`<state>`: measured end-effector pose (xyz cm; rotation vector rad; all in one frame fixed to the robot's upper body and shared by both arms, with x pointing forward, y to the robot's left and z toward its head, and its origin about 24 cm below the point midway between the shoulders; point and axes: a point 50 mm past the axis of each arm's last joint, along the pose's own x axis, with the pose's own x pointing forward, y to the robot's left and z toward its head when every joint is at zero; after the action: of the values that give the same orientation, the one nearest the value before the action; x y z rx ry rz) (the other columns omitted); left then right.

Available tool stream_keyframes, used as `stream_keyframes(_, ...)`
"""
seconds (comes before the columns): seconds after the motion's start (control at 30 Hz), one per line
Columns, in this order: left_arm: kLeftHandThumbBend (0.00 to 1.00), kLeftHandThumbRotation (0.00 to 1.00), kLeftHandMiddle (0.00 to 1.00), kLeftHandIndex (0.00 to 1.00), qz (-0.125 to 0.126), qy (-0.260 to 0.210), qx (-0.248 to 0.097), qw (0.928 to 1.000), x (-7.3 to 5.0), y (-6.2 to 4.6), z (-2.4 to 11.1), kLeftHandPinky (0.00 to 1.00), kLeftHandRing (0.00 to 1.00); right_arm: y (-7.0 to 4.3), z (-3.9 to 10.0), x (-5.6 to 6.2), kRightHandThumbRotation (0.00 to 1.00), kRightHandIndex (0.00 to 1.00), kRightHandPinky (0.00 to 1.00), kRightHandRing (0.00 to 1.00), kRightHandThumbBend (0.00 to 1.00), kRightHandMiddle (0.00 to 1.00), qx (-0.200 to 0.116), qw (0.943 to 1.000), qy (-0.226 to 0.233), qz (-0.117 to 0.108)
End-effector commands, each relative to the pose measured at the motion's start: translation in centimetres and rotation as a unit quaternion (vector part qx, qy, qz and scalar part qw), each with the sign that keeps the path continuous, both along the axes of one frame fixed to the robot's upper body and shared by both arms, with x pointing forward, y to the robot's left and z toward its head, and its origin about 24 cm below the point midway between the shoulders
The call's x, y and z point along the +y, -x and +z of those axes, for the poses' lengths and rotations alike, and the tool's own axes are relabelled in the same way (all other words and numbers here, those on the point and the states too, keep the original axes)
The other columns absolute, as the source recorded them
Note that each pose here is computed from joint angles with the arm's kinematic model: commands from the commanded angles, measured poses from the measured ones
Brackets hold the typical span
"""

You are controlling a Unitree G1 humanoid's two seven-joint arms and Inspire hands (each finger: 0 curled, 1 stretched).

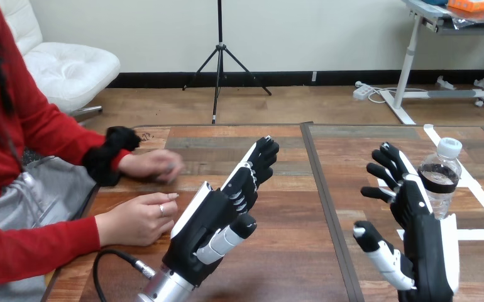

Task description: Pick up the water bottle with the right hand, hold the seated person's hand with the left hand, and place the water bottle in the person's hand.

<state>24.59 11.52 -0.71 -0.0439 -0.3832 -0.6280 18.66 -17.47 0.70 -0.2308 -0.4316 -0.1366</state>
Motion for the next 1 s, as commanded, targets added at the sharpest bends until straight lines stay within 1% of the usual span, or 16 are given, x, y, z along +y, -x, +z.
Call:
stream_keyframes(0.0, 1.00, 0.84, 1.00, 1.00, 0.000, -0.001, -0.036, 0.9994, 0.33, -1.84, 1.81, 1.00, 1.00, -2.17, 1.67, 0.93, 0.81, 0.89, 0.68, 0.83, 1.00, 0.87, -0.044, 0.9989, -0.006, 0.010)
stream_keyframes(0.47, 1.00, 0.85, 1.00, 1.00, 0.000, -0.001, -0.036, 0.9993, 0.39, -1.97, 1.92, 1.00, 1.00, -2.42, 1.53, 1.27, 0.79, 0.89, 0.69, 0.84, 1.00, 0.88, -0.042, 0.9989, -0.012, 0.018)
stream_keyframes(0.97, 1.00, 0.83, 1.00, 1.00, -0.002, -0.001, -0.041, 0.9992, 0.02, -1.87, 2.00, 0.99, 1.00, -2.51, 1.63, 1.01, 0.80, 0.90, 0.70, 0.84, 1.00, 0.89, -0.047, 0.9987, -0.005, 0.018)
